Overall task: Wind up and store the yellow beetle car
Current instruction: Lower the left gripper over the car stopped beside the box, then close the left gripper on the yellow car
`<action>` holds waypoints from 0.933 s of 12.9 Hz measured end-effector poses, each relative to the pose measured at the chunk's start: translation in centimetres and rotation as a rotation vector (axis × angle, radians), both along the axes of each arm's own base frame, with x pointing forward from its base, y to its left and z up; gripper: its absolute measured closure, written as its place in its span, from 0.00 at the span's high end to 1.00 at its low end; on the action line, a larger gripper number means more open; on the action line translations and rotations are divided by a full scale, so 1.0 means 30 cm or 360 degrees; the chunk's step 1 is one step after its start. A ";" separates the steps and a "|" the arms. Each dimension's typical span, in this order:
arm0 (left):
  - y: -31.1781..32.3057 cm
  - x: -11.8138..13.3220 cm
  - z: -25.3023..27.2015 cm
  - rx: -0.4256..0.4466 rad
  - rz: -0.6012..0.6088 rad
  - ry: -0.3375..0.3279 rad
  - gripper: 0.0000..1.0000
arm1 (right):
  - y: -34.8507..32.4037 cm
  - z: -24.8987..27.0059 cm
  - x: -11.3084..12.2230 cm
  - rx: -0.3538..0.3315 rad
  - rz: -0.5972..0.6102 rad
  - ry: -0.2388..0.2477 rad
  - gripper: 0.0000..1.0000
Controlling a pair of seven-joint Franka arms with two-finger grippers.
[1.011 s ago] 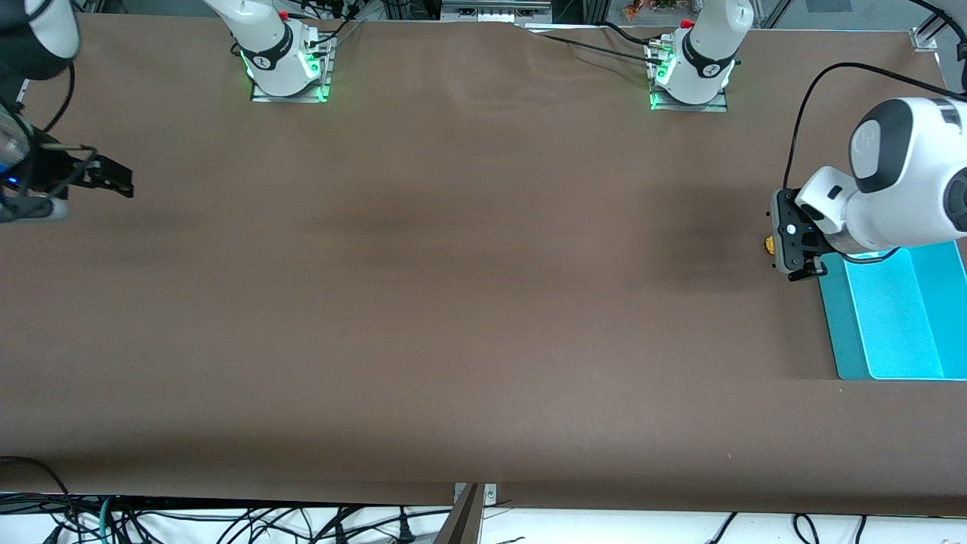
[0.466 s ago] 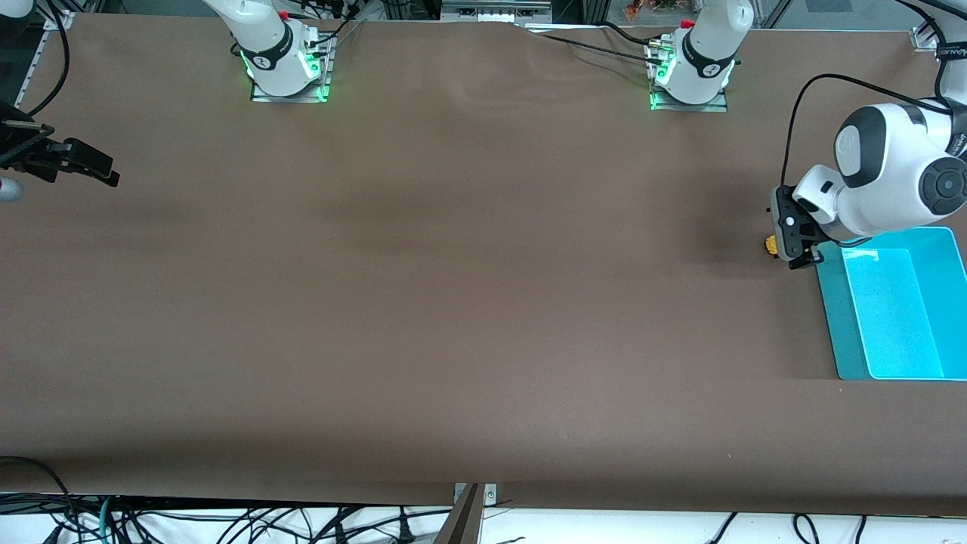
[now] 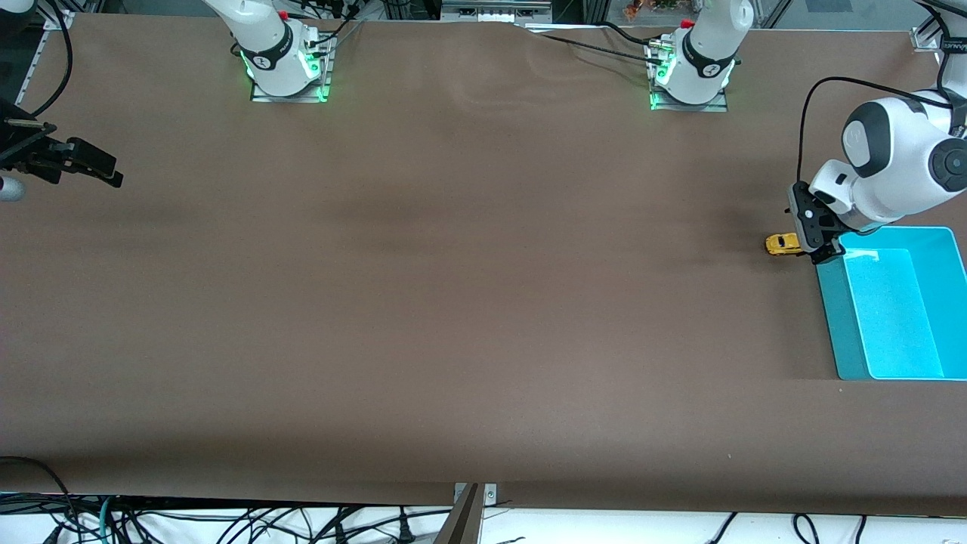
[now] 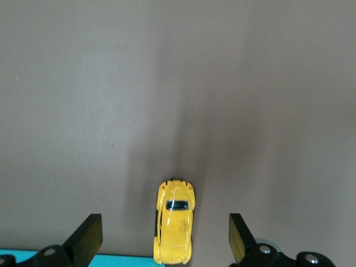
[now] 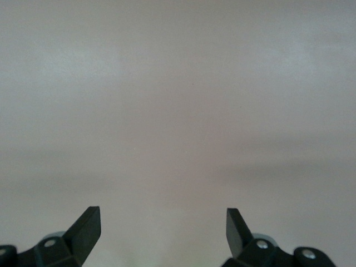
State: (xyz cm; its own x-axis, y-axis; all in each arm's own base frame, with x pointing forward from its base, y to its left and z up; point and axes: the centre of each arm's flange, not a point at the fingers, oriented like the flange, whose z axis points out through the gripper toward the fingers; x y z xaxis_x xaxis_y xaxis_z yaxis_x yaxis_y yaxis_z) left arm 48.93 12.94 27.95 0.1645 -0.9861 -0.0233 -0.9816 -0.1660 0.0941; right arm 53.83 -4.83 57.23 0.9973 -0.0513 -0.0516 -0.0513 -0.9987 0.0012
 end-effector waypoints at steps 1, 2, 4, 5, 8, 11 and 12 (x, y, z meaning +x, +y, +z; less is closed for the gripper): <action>0.025 -0.021 -0.020 0.0004 0.0010 -0.0024 1.00 | -0.002 -0.003 0.001 0.0000 -0.0002 0.0003 1.00; 0.044 -0.042 -0.041 0.0010 0.0025 -0.0050 1.00 | -0.005 -0.006 0.002 0.0000 -0.0005 0.0005 1.00; 0.068 -0.094 -0.093 0.0024 0.0055 -0.0106 1.00 | -0.012 -0.007 0.003 0.0000 -0.0012 0.0006 1.00; 0.071 -0.116 -0.117 0.0029 0.0061 -0.0127 1.00 | -0.015 -0.008 0.002 0.0000 -0.0015 0.0007 1.00; 0.081 -0.150 -0.173 0.0046 0.0071 -0.0177 1.00 | -0.018 -0.008 0.002 0.0001 -0.0017 0.0007 1.00; 0.095 -0.161 -0.225 0.0060 0.0072 -0.0207 1.00 | -0.018 -0.008 0.002 0.0001 -0.0017 0.0007 1.00; 0.102 -0.165 -0.241 0.0062 0.0073 -0.0206 1.00 | -0.018 -0.008 0.002 0.0001 -0.0017 0.0007 1.00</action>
State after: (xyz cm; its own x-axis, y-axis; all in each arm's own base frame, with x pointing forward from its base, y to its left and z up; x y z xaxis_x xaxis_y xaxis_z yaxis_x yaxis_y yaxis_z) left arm 43.97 15.99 20.73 0.2134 -0.9763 -0.0368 -0.9765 -0.2119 -0.0403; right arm 53.90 -5.36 56.99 0.9965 -0.0620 -0.0559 -0.0621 -0.9981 0.0011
